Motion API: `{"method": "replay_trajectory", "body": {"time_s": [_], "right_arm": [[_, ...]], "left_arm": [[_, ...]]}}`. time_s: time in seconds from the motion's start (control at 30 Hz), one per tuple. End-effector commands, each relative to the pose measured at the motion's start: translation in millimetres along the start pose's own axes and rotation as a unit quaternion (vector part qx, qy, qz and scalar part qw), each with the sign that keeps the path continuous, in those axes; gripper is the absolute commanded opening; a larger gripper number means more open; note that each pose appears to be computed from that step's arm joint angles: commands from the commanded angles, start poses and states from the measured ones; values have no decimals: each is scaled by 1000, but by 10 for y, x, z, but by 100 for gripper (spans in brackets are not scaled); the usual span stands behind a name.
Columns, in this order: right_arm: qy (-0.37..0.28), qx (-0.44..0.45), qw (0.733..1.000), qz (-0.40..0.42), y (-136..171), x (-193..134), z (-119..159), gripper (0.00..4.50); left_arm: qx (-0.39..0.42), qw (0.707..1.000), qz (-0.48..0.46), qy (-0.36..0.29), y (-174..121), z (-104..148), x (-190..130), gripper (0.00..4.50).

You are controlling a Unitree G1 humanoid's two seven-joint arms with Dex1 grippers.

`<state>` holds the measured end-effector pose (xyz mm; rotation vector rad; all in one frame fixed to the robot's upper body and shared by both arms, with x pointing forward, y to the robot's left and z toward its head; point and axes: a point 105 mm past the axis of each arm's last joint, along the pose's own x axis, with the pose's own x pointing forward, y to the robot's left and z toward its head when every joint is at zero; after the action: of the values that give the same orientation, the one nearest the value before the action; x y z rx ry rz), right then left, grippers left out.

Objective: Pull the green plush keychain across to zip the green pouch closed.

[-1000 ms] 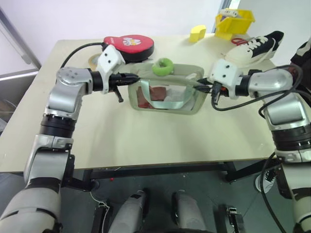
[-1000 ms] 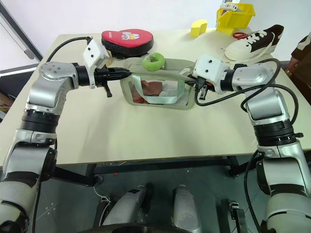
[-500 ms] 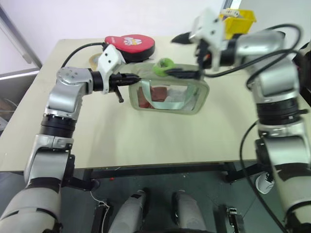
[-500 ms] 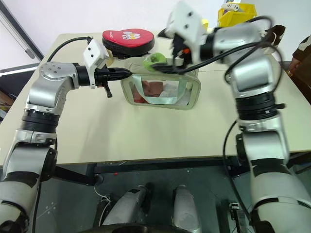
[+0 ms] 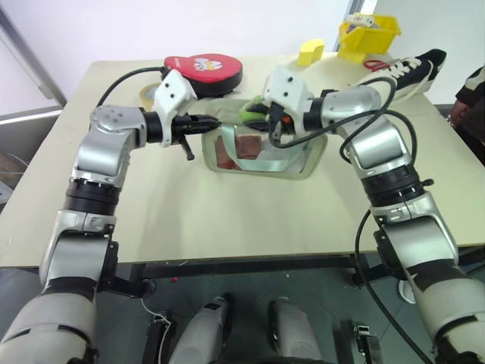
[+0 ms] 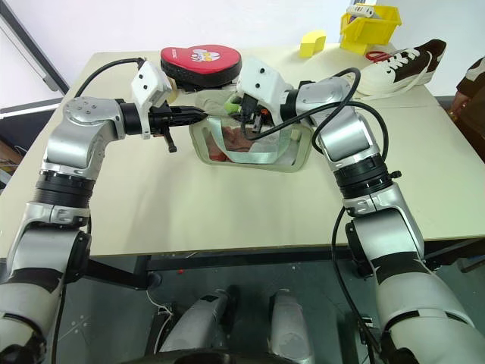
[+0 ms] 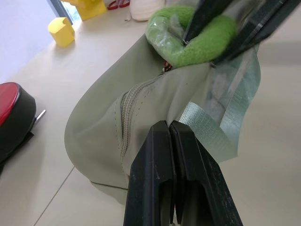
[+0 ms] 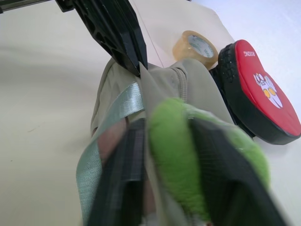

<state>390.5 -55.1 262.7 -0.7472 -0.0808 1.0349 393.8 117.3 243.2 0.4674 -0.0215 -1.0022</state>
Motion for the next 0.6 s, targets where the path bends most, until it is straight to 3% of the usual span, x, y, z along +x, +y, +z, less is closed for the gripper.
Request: {"method": "replay_trajectory", "body": {"time_s": [0.03,0.3,0.5,0.6], "right_arm": [[-19,-7,1000,-22,-129,-127,179,4],[-1,10,995,-99,-480,-611,217,4],[159,-89,962,-204,-734,-1227,-316,4],[211,-94,944,-237,-740,-1456,-595,4]], "left_arm": [[11,1000,-1,-11,-1,91,21,0],[12,1000,-2,-10,-13,73,35,0],[10,1000,-3,-8,-24,51,17,0],[8,1000,-3,-6,-28,40,9,0]]}}
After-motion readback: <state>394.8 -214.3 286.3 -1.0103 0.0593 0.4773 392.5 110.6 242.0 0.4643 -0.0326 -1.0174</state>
